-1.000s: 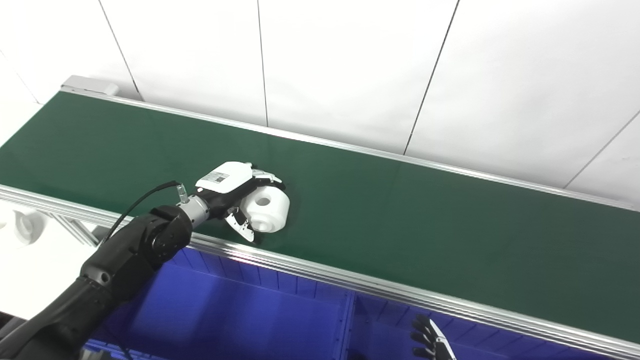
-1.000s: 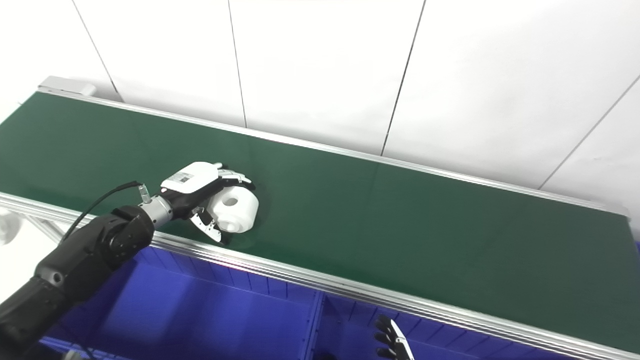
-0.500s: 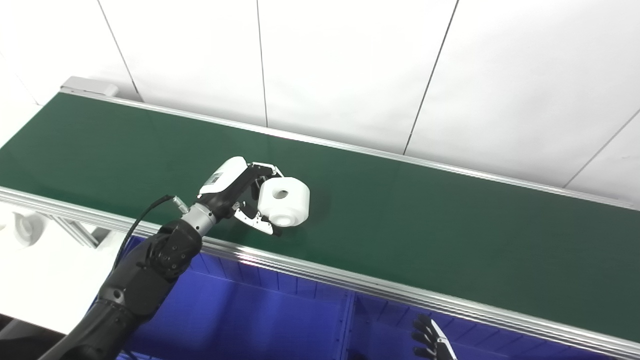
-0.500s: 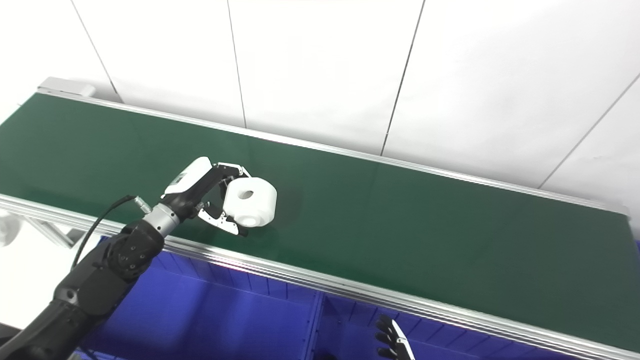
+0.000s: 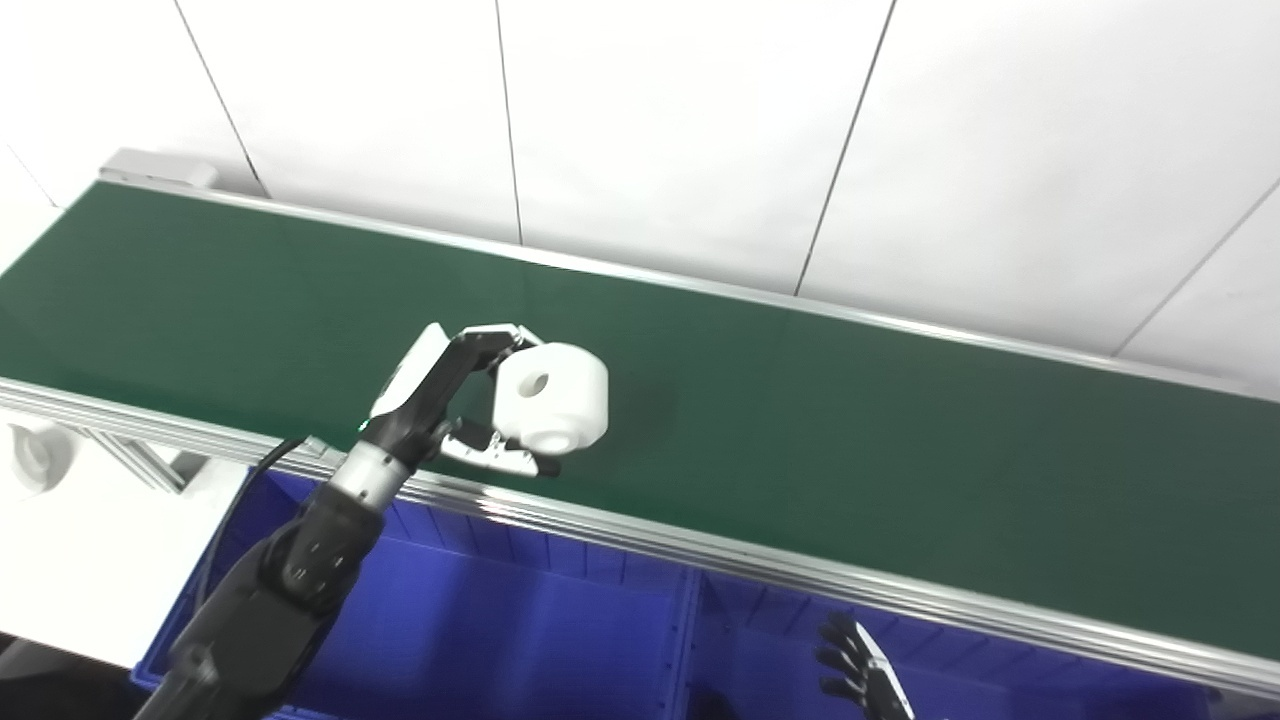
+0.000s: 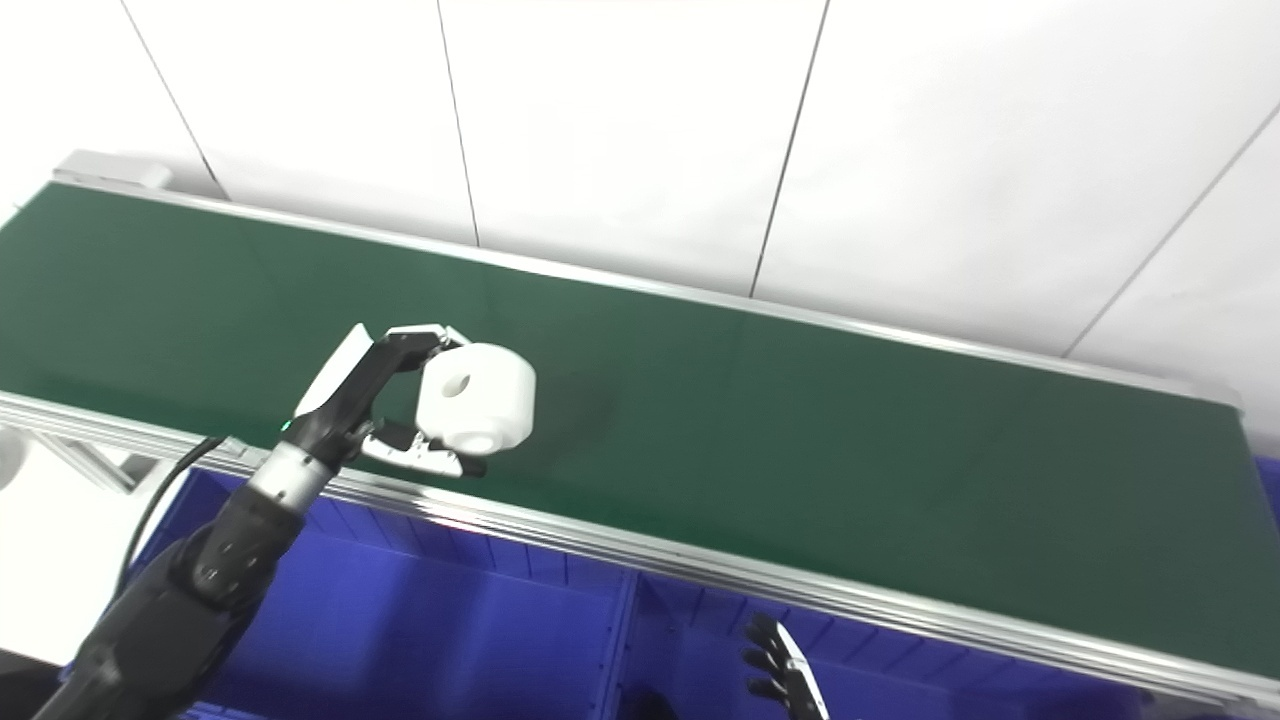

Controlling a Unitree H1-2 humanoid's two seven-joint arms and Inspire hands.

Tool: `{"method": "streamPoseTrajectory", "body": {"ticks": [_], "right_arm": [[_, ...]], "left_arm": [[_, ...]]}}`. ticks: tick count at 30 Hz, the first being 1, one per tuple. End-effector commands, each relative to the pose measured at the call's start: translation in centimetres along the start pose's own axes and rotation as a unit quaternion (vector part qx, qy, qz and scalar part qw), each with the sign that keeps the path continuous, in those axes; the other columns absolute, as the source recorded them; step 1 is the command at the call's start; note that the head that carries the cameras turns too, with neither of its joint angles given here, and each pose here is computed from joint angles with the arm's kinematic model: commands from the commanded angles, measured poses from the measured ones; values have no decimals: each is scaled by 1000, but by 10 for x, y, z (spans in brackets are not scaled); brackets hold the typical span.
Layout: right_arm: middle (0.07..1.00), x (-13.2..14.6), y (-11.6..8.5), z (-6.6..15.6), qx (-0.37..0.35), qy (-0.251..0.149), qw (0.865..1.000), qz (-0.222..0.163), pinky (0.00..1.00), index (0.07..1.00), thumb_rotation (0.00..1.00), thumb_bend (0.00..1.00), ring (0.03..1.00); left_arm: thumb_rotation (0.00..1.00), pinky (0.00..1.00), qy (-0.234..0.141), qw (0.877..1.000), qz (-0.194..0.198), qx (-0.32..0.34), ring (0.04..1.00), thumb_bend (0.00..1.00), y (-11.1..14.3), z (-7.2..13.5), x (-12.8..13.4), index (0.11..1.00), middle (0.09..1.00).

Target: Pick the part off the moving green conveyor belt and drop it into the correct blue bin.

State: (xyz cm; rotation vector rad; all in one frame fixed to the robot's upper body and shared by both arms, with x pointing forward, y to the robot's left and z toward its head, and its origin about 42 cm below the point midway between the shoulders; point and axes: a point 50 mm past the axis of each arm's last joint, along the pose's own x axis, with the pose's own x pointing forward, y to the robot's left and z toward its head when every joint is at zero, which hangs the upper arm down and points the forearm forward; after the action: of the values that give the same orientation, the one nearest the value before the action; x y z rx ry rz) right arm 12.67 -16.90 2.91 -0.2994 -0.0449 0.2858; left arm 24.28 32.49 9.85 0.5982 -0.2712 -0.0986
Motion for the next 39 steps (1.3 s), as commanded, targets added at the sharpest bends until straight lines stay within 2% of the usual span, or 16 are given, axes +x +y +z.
{"method": "streamPoseTrajectory", "body": {"ticks": [1, 5, 7, 8, 15, 20, 26, 30, 31, 32, 33, 35, 37, 38, 39], "right_arm": [[854, 2, -1, 15, 11, -39, 999, -7, 717, 889, 457, 599, 806], [853, 3, -1, 19, 13, -35, 999, -6, 722, 890, 486, 612, 808], [854, 4, -1, 21, 13, -33, 999, -7, 725, 890, 494, 620, 809], [851, 5, 0, 22, 14, -33, 999, -7, 723, 889, 496, 622, 808], [839, 8, 1, 28, 18, -33, 999, -10, 720, 884, 490, 621, 801], [843, 7, 2, 31, 21, -30, 999, -9, 726, 885, 487, 624, 803], [839, 8, 3, 30, 18, -31, 999, -8, 719, 883, 493, 624, 799], [842, 10, 3, 29, 19, -32, 999, -5, 719, 884, 493, 624, 802], [843, 10, 4, 29, 17, -32, 999, -4, 718, 885, 499, 624, 802], [844, 11, 4, 29, 17, -32, 999, -3, 718, 886, 499, 621, 803], [845, 11, 4, 29, 16, -33, 999, -2, 719, 887, 495, 617, 804], [846, 12, 4, 29, 18, -33, 999, -1, 724, 887, 508, 627, 805], [846, 12, 4, 29, 17, -32, 999, -1, 725, 887, 512, 630, 806], [847, 12, 4, 28, 16, -32, 999, -2, 722, 886, 503, 625, 805], [847, 12, 4, 28, 18, -31, 999, -2, 722, 886, 499, 623, 805]], "left_arm": [[0, 355, -16, 1000, 1, -7, 431, 497, 0, 8, -15, 491, 502], [0, 362, 12, 999, -31, -20, 436, 498, -17, 9, -48, 488, 500], [0, 391, 21, 999, -47, -18, 447, 499, -23, 8, -58, 485, 494], [0, 442, 26, 998, -56, -16, 463, 499, -27, 7, -63, 480, 490], [0, 389, 37, 994, -105, 14, 448, 498, -48, 5, -86, 479, 501], [0, 404, 39, 989, -140, 37, 450, 499, -54, -1, -93, 484, 494], [0, 440, 59, 978, -182, 79, 444, 498, -61, -10, -91, 505, 480], [0, 464, 97, 963, -218, 129, 423, 497, -66, -11, -80, 529, 485], [0, 497, 103, 959, -224, 140, 527, 506, -68, -10, -78, 513, 495], [17, 536, 106, 955, -230, 154, 608, 504, -69, -9, -76, 506, 606], [5, 628, 108, 953, -233, 162, 717, 566, -70, -8, -76, 668, 730], [0, 714, 110, 949, -236, 175, 809, 626, -74, -7, -76, 785, 846], [0, 737, 106, 949, -232, 184, 833, 642, -76, -5, -76, 814, 877], [47, 803, 102, 949, -229, 190, 875, 681, -77, -4, -76, 855, 926], [63, 826, 100, 951, -222, 190, 890, 694, -79, -3, -77, 868, 943]]}}
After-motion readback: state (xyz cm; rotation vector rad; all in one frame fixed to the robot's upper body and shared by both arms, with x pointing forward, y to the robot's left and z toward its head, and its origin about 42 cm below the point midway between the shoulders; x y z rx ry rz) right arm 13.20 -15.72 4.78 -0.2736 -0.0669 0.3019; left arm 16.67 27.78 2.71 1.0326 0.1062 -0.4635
